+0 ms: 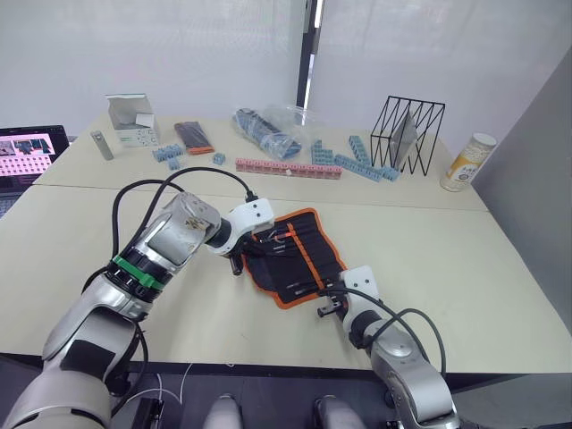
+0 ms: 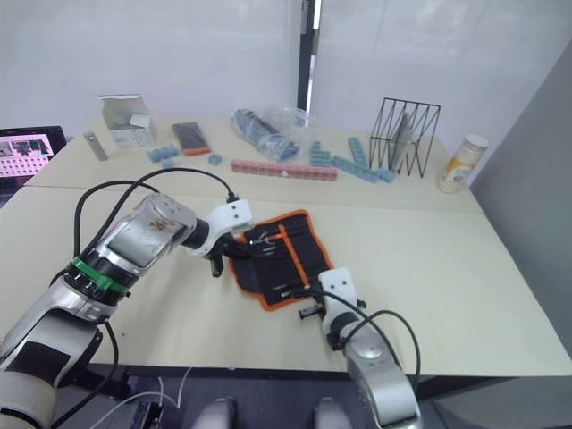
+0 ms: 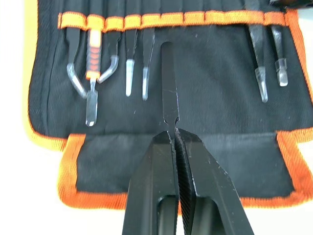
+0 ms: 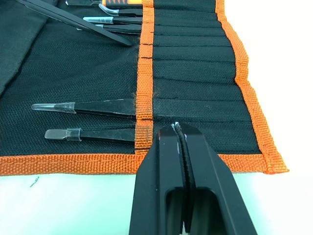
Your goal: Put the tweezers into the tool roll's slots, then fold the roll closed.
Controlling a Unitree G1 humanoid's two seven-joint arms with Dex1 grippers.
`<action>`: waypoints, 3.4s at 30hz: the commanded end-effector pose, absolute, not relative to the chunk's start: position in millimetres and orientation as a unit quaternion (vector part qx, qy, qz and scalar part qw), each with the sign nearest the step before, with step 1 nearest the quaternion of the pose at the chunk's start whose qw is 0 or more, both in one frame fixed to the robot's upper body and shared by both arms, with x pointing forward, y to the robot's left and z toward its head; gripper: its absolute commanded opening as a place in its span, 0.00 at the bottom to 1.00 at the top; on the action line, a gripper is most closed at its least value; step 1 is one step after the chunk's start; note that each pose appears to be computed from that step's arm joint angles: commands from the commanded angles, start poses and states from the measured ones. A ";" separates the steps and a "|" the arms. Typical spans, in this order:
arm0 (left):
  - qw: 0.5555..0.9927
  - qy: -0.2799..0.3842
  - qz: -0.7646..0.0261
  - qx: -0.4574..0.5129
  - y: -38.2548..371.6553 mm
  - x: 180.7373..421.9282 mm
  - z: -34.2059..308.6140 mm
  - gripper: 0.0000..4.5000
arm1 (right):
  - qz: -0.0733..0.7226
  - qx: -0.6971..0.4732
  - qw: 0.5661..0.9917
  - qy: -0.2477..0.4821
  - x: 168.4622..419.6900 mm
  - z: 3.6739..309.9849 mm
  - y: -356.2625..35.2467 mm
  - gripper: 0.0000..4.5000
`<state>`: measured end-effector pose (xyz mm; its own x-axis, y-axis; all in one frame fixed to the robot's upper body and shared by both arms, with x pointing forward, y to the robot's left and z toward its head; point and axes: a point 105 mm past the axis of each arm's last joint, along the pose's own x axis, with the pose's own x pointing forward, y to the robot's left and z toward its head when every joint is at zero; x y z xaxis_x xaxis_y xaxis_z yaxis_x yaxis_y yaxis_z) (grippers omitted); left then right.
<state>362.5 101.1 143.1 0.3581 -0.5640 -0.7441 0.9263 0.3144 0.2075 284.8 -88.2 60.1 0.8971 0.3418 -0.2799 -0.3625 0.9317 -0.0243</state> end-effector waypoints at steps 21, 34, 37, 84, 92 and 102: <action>0.746 0.230 -0.513 0.356 59.8 376.6 142.6 0.01 | 0.186 -0.036 0.955 0.229 267.5 20.1 -81.4 0.00; 0.735 0.219 -0.505 0.397 76.5 390.8 148.9 0.01 | 0.179 -0.039 0.957 0.225 271.4 24.3 -84.3 0.00; 0.726 0.209 -0.508 0.413 79.0 392.7 154.8 0.01 | 0.178 -0.040 0.958 0.220 273.9 27.0 -84.1 0.00; 0.642 0.166 -0.575 0.479 54.4 400.5 158.7 0.01 | 0.173 -0.035 0.937 0.302 267.2 7.4 -71.6 0.00; 0.648 0.161 -0.576 0.471 49.8 401.8 162.5 0.01 | 0.176 -0.036 0.938 0.298 268.1 8.7 -70.3 0.00; 0.648 0.157 -0.582 0.466 32.2 403.6 152.7 0.01 | 0.189 -0.041 0.937 0.289 266.0 12.6 -66.0 0.00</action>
